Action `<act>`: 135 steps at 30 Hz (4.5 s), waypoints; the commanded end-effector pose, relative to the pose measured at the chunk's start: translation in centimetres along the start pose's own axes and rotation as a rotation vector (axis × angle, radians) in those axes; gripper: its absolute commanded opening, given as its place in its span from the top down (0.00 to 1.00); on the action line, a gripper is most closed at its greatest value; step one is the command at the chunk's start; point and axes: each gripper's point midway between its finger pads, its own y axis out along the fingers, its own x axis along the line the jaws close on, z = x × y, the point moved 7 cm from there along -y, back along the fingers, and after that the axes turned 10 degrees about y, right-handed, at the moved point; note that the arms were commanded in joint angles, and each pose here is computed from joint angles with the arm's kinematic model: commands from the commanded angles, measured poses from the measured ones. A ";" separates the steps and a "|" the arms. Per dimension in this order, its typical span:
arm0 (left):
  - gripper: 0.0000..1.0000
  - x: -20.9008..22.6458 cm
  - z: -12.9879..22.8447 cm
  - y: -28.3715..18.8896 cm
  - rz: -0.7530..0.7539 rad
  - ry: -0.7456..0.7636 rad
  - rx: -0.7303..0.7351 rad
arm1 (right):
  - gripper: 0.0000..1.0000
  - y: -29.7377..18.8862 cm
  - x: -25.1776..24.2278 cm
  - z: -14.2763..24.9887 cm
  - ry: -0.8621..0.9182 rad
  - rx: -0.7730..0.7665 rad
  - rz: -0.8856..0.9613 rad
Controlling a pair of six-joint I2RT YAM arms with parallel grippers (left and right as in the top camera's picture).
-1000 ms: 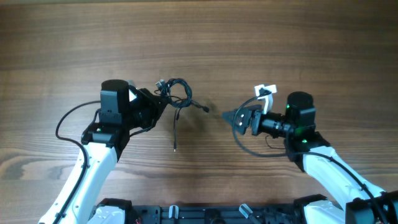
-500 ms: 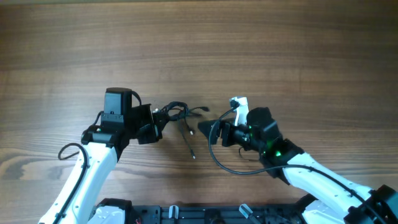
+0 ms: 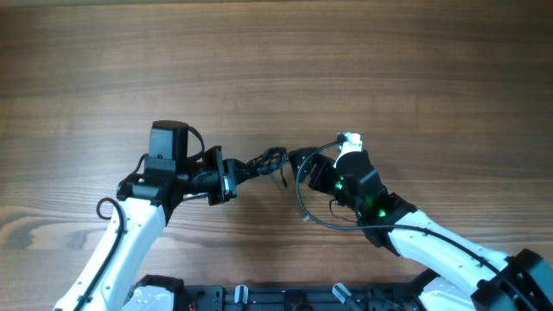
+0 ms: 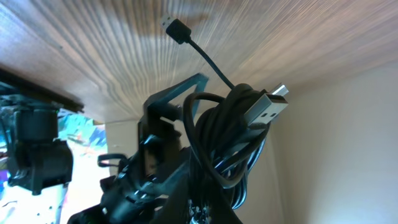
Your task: Untangle cables
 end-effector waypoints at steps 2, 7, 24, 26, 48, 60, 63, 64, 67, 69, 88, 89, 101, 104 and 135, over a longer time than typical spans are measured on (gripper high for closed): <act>0.96 0.9 2.1 0.8 -0.062 0.044 0.083 | 0.01 0.0 0.1 -2.0 0.101 -0.189 0.022; 0.96 -1.2 3.1 0.3 0.033 0.208 0.158 | 0.00 -0.9 -4.8 -3.7 0.291 -0.306 0.269; 0.96 -6.0 3.9 -2.0 0.363 1.329 -0.016 | 0.00 -4.0 1.1 -6.0 -0.196 0.053 -0.277; 0.96 -5.8 3.8 -1.8 0.355 1.490 -0.044 | 0.00 -4.8 2.3 -5.1 -0.235 0.128 -0.371; 0.96 1.7 7.6 2.6 0.244 2.094 0.388 | 0.81 -5.5 3.2 -3.9 -0.605 0.165 -0.528; 0.10 -1.5 4.0 3.5 0.067 1.503 -0.151 | 0.96 -3.9 -0.5 -6.6 0.352 0.005 -0.139; 0.15 -1.7 4.4 4.5 0.078 1.467 -0.205 | 0.95 -4.0 -0.1 -5.9 0.364 0.076 -0.164; 0.14 -1.8 4.6 4.9 0.089 1.449 -0.213 | 0.96 -4.0 -0.1 -5.8 0.366 0.089 -0.162; 0.26 -2.0 6.3 6.7 0.150 1.514 -0.159 | 0.96 -4.0 -0.6 -5.3 0.379 0.113 -0.138; 0.47 -1.8 6.4 7.7 0.146 1.529 -0.139 | 0.96 -4.0 -0.4 -5.2 0.378 0.130 -0.146; 0.96 -1.3 6.0 9.6 0.116 1.511 -0.172 | 0.87 -4.0 -0.3 -5.0 0.280 0.142 -0.161; 0.96 -1.7 5.7 9.4 0.122 1.497 -0.186 | 0.73 -4.0 -0.3 -5.0 0.202 0.135 -0.167; 0.96 -4.0 0.7 5.3 0.129 0.846 -0.141 | 0.00 -5.5 2.4 -3.2 -0.585 0.212 -0.487; 0.96 -4.0 1.2 5.4 0.140 0.749 -0.092 | 0.00 -4.7 2.6 -2.9 -0.605 0.155 -0.407; 0.96 -7.1 5.9 -0.4 0.425 1.017 0.025 | 0.96 -5.8 4.6 0.3 -0.637 0.072 -0.295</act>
